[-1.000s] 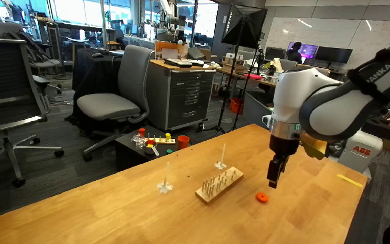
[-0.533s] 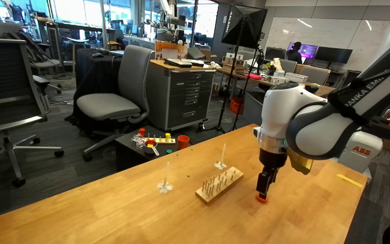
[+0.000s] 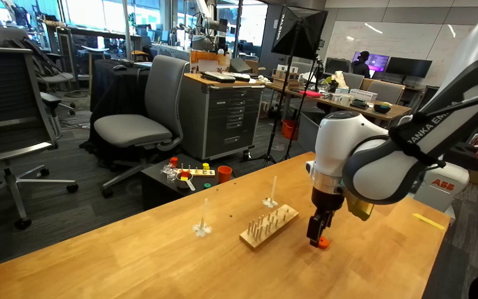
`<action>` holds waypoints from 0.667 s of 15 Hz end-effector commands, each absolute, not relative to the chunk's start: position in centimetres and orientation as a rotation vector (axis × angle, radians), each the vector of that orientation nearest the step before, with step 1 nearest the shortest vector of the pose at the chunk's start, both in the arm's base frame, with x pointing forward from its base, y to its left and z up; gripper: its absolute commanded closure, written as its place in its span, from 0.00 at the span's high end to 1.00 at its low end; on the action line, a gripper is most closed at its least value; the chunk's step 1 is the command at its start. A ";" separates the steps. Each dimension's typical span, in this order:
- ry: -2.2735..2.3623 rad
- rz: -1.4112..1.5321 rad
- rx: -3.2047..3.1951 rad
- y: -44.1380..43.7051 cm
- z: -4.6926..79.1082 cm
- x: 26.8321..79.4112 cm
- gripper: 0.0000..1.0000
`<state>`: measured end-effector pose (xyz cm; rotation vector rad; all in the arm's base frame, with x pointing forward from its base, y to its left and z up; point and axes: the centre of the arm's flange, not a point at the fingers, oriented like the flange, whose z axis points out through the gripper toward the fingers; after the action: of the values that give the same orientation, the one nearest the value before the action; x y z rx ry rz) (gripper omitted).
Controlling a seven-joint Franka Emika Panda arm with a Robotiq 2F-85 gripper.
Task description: Pick up the orange object and put on the wood board
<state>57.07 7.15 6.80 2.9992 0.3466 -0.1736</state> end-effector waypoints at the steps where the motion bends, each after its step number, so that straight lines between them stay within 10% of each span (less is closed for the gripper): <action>1: 0.294 -0.148 3.016 7.4 6.2 57.8 1.00; 6: 0.231 -0.168 3.053 7.6 5.8 57.4 1.00; 10: 0.205 -0.169 3.071 7.6 5.5 57.2 0.58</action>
<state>56.73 7.48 5.69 3.0436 0.2454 -0.1981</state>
